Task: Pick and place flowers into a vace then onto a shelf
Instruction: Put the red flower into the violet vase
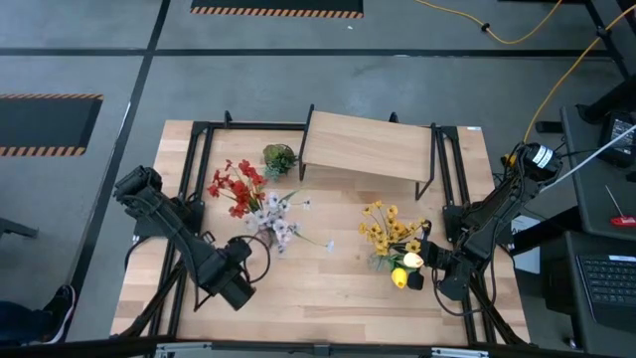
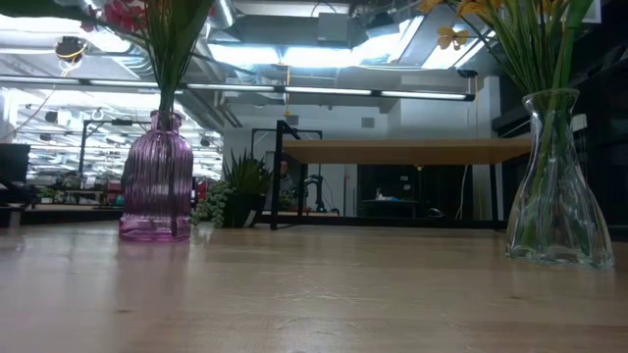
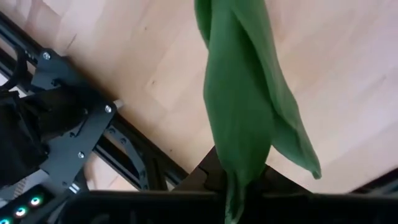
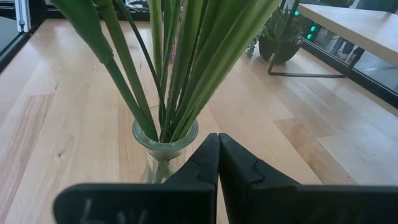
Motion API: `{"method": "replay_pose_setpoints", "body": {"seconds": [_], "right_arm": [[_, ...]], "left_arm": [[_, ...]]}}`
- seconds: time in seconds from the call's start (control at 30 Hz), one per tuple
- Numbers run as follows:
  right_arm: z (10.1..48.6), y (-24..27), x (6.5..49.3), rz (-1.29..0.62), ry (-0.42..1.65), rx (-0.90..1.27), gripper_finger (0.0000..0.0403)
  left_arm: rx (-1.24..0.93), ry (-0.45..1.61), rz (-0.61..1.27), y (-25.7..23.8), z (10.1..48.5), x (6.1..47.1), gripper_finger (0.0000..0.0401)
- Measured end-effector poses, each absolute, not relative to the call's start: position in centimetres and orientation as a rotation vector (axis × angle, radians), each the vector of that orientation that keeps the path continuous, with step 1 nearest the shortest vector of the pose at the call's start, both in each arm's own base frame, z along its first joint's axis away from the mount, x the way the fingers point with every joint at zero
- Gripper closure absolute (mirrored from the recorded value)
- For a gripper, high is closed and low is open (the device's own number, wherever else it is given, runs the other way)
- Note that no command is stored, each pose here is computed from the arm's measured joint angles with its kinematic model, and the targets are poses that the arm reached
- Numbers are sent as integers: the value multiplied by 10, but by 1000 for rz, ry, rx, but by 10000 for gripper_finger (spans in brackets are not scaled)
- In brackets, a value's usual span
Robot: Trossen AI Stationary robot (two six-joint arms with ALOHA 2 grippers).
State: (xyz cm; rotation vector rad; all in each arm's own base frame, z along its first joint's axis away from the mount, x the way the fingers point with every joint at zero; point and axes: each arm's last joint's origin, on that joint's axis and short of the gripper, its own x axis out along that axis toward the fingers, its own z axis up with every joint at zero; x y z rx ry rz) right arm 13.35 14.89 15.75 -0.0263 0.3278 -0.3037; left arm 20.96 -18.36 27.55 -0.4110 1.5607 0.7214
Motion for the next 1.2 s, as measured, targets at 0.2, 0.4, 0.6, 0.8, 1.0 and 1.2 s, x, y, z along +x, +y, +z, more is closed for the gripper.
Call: {"method": "replay_pose_setpoints", "body": {"seconds": [0.2, 0.4, 0.6, 0.8, 1.0, 1.2], "right_arm": [[157, 149, 134, -304, 328, -26, 391], [157, 149, 133, -304, 327, -22, 391], [158, 149, 134, -304, 326, -17, 391], [158, 150, 134, -303, 319, -3, 391], [160, 151, 135, -300, 308, 19, 391], [161, 152, 135, -298, 302, 31, 391]], "left_arm": [[-413, 1617, 687, -196, 276, 197, 398], [-402, 1688, 670, -208, 277, 181, 398], [-438, 1676, 619, -223, 291, 170, 398], [-530, 1728, 619, -237, 304, 156, 398], [-603, 1759, 630, -249, 316, 141, 398], [-577, 1765, 604, -256, 318, 129, 398]]}}
